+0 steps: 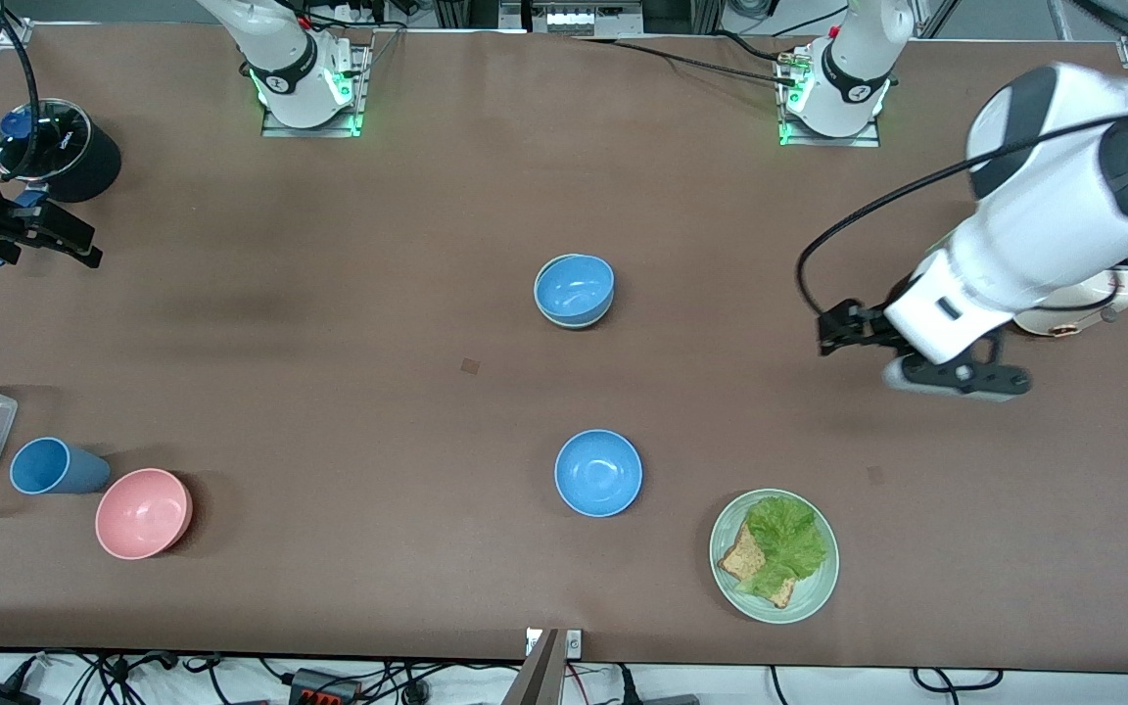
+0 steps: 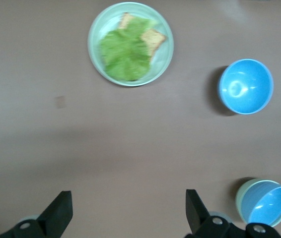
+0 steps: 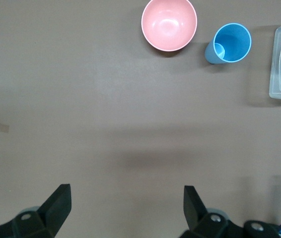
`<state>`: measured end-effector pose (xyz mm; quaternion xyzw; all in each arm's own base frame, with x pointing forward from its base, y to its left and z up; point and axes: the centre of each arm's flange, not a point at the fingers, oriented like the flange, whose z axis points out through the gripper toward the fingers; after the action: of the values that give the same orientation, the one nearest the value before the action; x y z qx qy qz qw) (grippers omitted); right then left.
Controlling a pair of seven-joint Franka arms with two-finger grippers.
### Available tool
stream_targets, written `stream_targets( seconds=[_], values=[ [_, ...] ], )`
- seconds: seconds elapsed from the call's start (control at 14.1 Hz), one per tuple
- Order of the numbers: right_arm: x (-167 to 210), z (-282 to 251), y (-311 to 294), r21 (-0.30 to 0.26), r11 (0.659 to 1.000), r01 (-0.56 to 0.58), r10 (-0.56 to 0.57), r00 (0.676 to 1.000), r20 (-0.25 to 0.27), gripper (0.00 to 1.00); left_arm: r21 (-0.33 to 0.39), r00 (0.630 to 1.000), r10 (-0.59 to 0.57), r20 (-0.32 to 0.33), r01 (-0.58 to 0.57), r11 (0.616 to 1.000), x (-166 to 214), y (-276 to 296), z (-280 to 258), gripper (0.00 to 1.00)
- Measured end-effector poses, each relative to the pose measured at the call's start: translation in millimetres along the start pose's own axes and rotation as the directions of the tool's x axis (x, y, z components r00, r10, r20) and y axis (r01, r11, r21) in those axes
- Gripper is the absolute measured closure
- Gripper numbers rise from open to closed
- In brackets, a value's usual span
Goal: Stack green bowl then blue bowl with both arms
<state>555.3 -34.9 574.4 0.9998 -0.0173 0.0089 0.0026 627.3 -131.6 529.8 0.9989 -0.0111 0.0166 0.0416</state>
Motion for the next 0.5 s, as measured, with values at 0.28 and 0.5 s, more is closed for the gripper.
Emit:
stream_targets(
  seconds=[0.28, 0.5],
  values=[
    [0, 0, 0, 0.0, 1.0, 0.0, 0.0, 1.0, 0.0, 0.0, 0.038, 0.995, -0.097, 0.021, 0.096, 0.995, 0, -59, -17, 0.0],
    [0, 0, 0, 0.0, 1.0, 0.0, 0.0, 1.0, 0.0, 0.0, 0.041, 0.99, -0.137, 0.028, 0.136, 0.99, 0, -85, -34, 0.0]
  ],
)
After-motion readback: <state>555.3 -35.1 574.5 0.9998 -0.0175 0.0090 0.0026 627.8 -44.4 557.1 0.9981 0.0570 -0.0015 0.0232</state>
